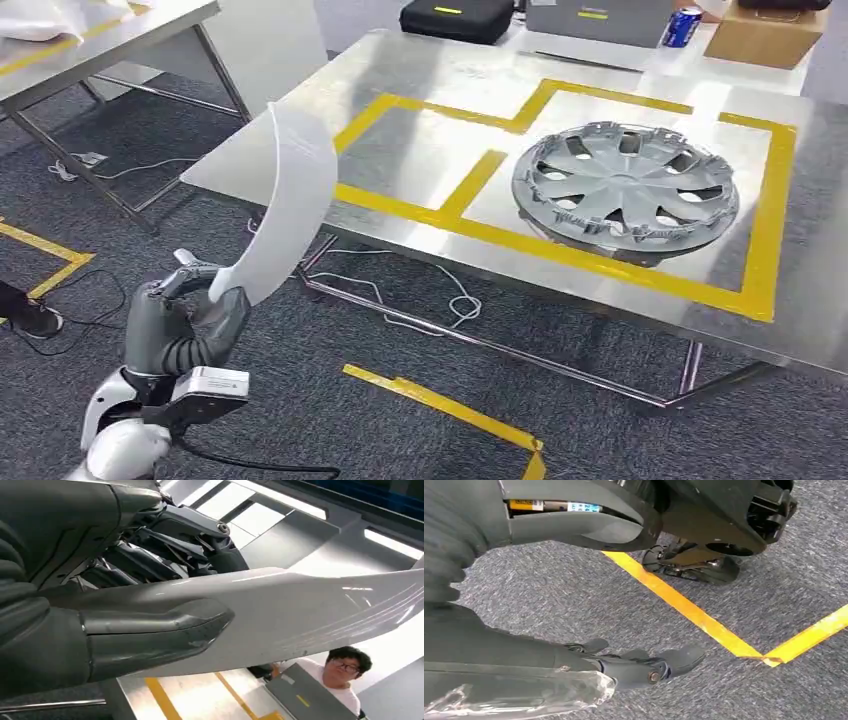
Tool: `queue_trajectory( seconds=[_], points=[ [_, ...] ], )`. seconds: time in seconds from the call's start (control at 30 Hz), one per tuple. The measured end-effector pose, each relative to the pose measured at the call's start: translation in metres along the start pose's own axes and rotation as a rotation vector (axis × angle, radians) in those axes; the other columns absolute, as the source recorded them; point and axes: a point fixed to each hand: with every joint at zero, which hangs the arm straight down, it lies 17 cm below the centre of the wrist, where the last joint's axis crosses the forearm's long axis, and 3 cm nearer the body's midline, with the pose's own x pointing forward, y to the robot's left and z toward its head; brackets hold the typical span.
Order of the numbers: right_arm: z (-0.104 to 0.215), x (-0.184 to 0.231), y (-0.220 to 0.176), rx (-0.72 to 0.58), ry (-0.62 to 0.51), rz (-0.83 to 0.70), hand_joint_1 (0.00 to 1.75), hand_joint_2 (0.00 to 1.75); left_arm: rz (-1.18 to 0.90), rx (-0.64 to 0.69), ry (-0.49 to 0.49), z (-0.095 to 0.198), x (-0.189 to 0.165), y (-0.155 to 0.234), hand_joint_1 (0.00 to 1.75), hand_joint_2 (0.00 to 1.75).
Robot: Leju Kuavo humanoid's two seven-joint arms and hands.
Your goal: Take the parts from the cabinet and place them on the table.
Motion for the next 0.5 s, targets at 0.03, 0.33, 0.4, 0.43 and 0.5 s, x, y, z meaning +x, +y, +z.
queue_trajectory(
  seconds=[0.03, 0.33, 0.4, 0.43, 0.5],
  points=[
    [0.0000, 0.0000, 0.0000, 0.000, 0.000, 0.000, 0.00, 1.75, 0.000, 0.000, 0.000, 0.0000, 0.0000, 0.0000, 1.75, 1.75],
    [0.0009, -0.0020, 0.0014, 0.004, 0.005, -0.002, 0.00, 1.75, -0.001, -0.002, 0.003, 0.0011, -0.0011, -0.0001, 1.75, 1.75],
    [0.0007, -0.0016, 0.0011, 0.004, 0.004, -0.001, 0.00, 1.75, -0.001, 0.000, -0.002, -0.0009, 0.0000, 0.0003, 1.75, 1.75],
    [0.0004, -0.0009, 0.0012, 0.004, 0.003, -0.001, 0.00, 1.75, -0.001, 0.001, -0.002, -0.0013, 0.0002, 0.0003, 1.75, 1.75],
    [0.0003, -0.0005, 0.0008, 0.003, 0.001, -0.002, 0.00, 1.75, 0.000, 0.001, -0.002, -0.0011, 0.0001, 0.0003, 1.75, 1.75]
  ],
)
